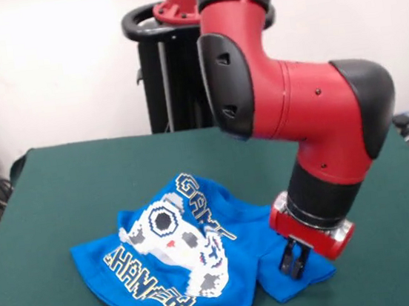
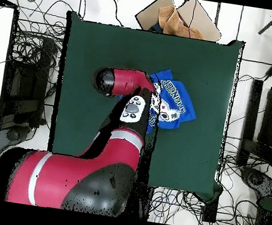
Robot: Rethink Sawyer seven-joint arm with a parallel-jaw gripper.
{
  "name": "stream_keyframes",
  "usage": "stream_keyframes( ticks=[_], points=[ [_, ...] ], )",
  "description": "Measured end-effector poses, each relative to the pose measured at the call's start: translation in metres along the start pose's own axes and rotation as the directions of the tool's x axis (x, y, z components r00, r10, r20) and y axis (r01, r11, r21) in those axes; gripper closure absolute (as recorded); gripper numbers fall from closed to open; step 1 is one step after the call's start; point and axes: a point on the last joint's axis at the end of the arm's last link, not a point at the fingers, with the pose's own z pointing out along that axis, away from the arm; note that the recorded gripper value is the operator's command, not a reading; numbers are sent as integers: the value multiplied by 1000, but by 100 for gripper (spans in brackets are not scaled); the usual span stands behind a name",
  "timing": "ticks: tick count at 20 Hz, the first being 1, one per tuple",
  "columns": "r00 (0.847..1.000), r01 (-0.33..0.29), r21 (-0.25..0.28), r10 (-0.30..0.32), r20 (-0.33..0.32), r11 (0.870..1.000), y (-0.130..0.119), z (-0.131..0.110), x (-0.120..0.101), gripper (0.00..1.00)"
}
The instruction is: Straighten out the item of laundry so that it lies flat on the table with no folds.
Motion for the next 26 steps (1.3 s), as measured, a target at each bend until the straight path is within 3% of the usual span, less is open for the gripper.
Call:
stream_keyframes(
  ticks=[6, 12, 19, 20, 26],
  points=[
    [999, -36, 6, 36, -18, 999, 1, 0, -4, 100],
    [987, -147, -31, 145, -74, 989, -8, 1, -11, 100],
    [963, -258, -87, 249, -105, 962, -24, 0, 5, 100],
    [956, -283, -100, 273, -108, 954, -28, -1, 14, 100],
    [941, -333, -130, 321, -104, 934, -38, -3, 37, 100]
  ],
)
